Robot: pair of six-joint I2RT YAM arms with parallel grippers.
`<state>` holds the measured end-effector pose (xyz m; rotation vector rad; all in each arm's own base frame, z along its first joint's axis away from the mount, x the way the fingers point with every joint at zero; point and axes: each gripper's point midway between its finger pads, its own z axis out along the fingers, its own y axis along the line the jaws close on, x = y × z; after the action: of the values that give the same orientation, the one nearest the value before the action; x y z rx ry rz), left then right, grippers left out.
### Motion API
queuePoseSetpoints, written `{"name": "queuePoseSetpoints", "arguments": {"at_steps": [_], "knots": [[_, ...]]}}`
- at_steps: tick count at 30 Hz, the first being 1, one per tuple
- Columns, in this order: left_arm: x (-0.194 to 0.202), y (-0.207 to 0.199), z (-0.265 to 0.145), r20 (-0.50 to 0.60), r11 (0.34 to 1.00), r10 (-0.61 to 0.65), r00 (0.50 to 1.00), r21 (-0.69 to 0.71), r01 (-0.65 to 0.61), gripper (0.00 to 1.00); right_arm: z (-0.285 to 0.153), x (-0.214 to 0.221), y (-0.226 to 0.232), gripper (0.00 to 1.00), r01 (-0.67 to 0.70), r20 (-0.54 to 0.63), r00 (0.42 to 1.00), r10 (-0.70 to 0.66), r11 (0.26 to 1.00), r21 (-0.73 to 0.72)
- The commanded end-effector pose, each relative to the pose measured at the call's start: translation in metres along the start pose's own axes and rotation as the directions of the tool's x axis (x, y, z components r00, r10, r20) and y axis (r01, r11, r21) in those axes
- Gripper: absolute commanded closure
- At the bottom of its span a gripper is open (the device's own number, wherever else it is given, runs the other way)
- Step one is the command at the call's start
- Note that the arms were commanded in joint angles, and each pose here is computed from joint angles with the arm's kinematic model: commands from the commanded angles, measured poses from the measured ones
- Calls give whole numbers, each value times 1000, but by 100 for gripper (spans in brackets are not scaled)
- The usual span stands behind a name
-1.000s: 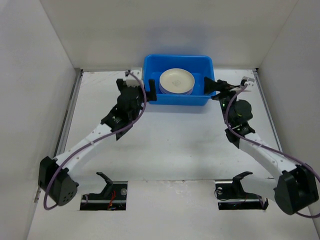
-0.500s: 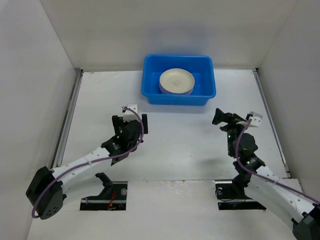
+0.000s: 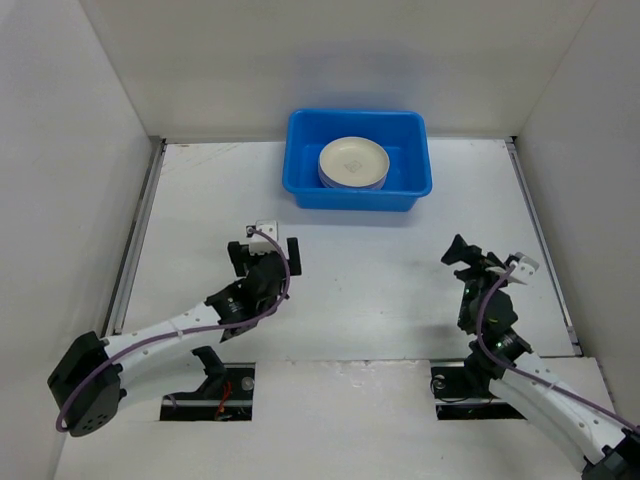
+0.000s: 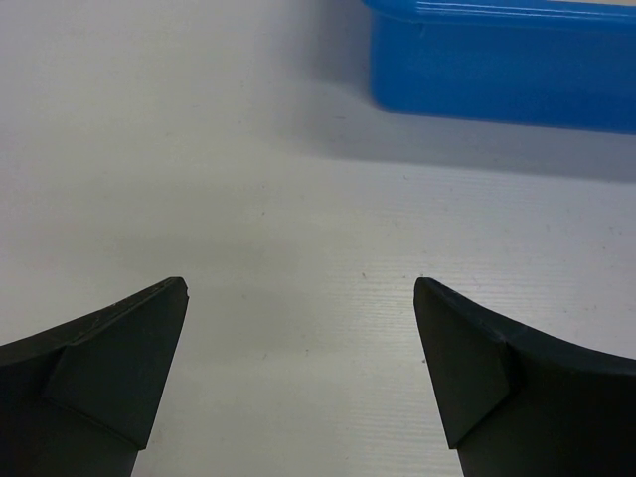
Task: Place the plates into the plastic bin on the countertop
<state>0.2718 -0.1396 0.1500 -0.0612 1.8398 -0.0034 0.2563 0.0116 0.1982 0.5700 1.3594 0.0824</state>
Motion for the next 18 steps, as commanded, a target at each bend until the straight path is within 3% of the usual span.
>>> {"name": "queuePoseSetpoints", "arguments": {"at_steps": [1, 18], "knots": [[-9, -4, 1, 64, 997, -79, 995, -4, 79, 0, 3, -1, -6, 0, -18, 24, 1000, 17, 999, 35], [11, -13, 11, 69, 997, -5, 998, -71, 10, 0, 7, 3, -6, 0, 1, 14, 1000, -2, 999, 38]]}}
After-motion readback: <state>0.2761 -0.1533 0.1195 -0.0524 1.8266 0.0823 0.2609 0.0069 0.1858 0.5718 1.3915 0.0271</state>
